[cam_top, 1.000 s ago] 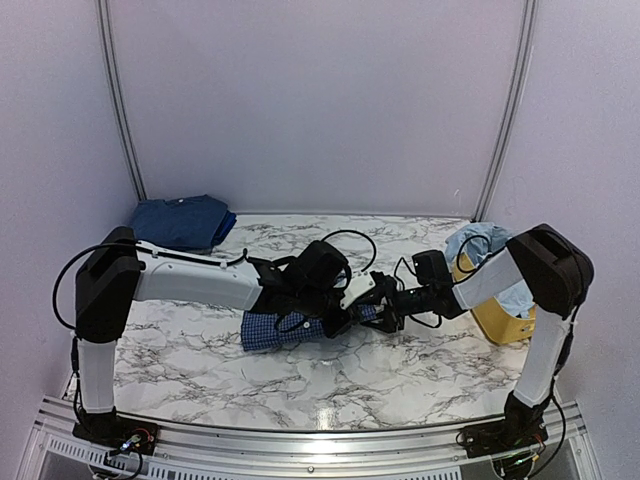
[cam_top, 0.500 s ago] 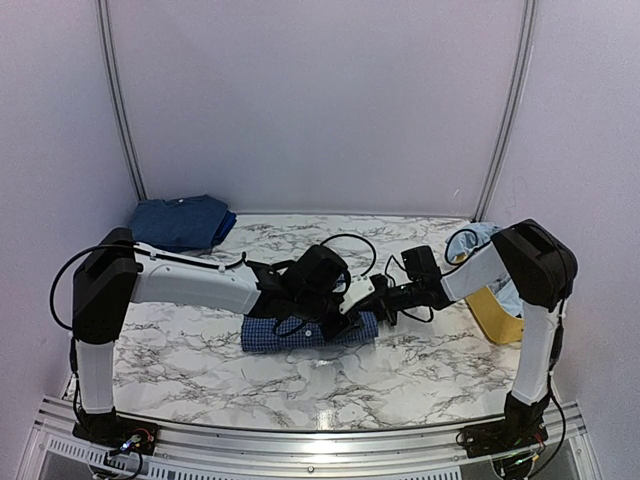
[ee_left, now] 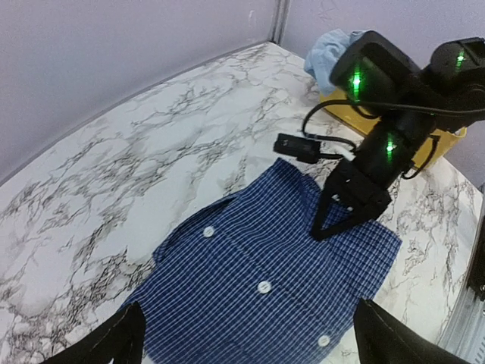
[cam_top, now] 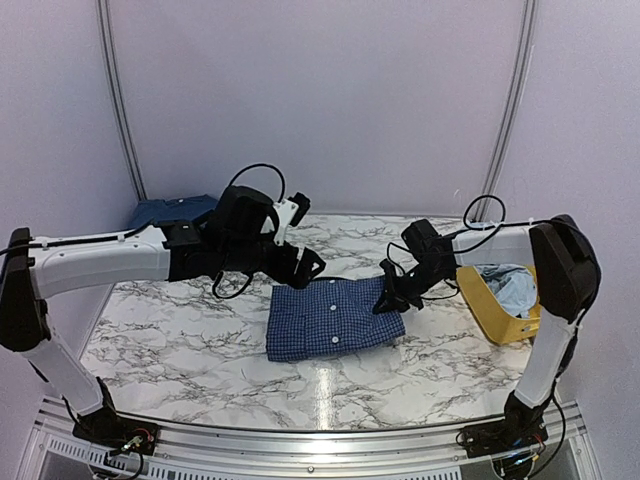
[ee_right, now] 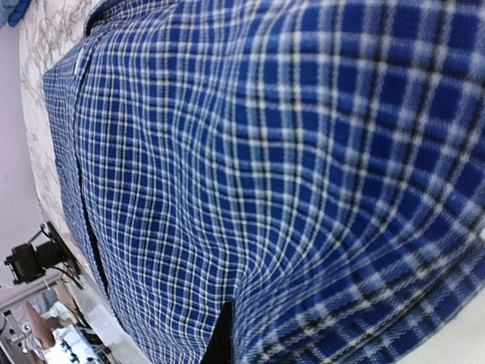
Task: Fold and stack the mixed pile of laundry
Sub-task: Pass from the left arm to the right, then turn over the square-folded T-shirt at the center of the board.
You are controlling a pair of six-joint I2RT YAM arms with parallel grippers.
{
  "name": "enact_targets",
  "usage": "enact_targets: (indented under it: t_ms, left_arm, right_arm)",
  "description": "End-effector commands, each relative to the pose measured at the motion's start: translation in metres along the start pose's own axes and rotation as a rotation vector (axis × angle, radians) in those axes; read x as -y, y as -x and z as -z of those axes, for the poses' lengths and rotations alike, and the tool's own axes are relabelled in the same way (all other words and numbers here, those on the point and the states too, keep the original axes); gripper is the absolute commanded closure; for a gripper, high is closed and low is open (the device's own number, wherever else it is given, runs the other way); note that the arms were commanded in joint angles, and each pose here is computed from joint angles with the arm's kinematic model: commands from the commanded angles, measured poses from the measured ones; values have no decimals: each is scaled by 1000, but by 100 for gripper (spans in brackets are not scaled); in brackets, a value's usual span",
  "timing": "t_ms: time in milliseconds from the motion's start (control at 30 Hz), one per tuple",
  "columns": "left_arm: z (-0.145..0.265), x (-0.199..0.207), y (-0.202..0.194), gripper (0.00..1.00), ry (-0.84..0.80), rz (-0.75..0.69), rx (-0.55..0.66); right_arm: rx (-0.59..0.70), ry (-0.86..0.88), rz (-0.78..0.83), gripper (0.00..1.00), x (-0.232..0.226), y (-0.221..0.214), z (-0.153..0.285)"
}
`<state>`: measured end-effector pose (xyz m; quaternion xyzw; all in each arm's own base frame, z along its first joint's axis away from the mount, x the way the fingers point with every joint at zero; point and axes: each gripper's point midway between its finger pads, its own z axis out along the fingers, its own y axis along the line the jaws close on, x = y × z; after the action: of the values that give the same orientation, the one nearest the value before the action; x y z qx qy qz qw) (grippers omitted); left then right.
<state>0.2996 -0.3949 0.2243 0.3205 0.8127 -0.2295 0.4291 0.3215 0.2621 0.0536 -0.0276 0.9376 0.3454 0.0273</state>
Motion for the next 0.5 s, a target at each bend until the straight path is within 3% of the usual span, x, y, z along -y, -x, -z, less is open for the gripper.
enact_targets:
  t_ms: [0,467]
  left_arm:
    - [17,-17,-37,1,48,90,-100]
    - [110,-45,-75,1,114,183,-63]
  right_arm:
    - [6,-226,94,100,21,-6,50]
    - [242,-1001,125,100,48,6,253]
